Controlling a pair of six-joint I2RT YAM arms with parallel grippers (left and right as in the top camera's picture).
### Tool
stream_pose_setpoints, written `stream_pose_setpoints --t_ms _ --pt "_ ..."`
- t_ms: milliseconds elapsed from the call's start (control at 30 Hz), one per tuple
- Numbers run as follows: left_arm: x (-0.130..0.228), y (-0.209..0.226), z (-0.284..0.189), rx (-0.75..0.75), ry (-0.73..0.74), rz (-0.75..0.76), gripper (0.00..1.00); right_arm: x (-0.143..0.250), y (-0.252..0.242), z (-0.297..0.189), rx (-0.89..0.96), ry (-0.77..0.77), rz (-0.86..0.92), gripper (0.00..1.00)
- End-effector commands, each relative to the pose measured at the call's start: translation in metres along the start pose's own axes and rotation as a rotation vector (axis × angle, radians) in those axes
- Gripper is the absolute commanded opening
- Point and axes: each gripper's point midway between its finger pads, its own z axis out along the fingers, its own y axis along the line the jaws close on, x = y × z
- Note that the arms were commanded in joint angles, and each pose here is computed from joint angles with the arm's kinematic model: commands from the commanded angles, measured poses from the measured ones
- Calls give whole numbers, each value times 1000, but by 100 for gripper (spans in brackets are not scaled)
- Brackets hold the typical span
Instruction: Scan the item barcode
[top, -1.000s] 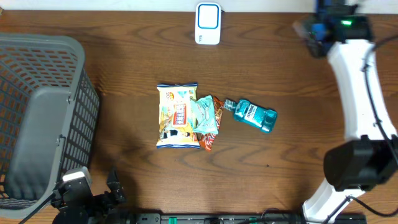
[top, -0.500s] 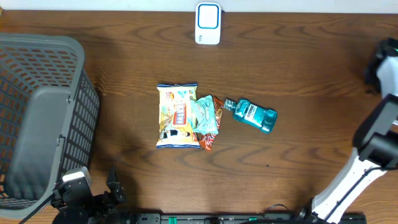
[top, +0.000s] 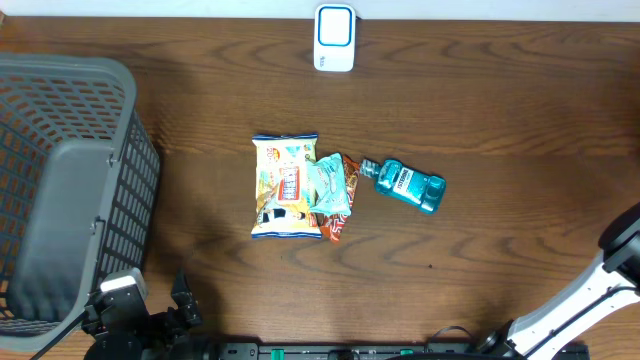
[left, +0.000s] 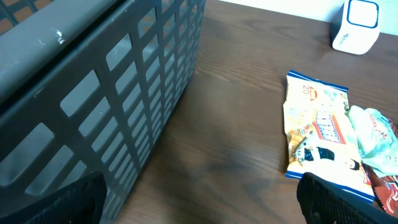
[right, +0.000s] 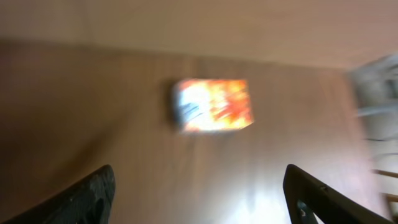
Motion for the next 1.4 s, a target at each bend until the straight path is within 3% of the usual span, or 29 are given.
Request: stream_pose_setpoints --t_ms 0,100,167,200,233,300,400,533,633,733,1000,1133,1367 --pt "-2 1 -1 -4 -7 -12 98 -6 49 -114 -482 139 17 78" --pt "-2 1 -1 -4 -7 -12 98 7 72 -214 -828 164 -120 79" --pt "-2 1 -1 -4 -7 -12 98 21 86 -295 -1086 42 -369 90" --pt "-2 1 -1 -4 -7 -12 98 46 90 -345 -1241 -69 -619 99" --pt "-2 1 -1 -4 -7 -12 98 90 87 -386 -1370 -169 -929 99" --pt "-2 1 -1 -4 -7 -12 98 147 79 -409 -1431 -198 -1217 99" --pt "-2 1 -1 -4 -7 -12 98 222 73 -431 -1455 -135 -1447 99" --pt "-2 1 -1 -4 -7 -12 98 282 39 -442 -1473 -7 -1654 99" --pt "-2 1 -1 -4 -7 -12 98 323 8 -440 -1451 3 -1908 99" --pt "-2 1 -1 -4 -7 -12 98 361 -4 -422 -1326 -6 -2049 99" --pt "-2 1 -1 -4 -7 -12 98 418 6 -341 -847 -252 -2090 99" --pt "-2 1 -1 -4 -7 -12 98 436 5 -317 -791 -317 -2118 93" --pt "-2 1 -1 -4 -7 -12 98 457 16 -282 -822 -359 -2079 94"
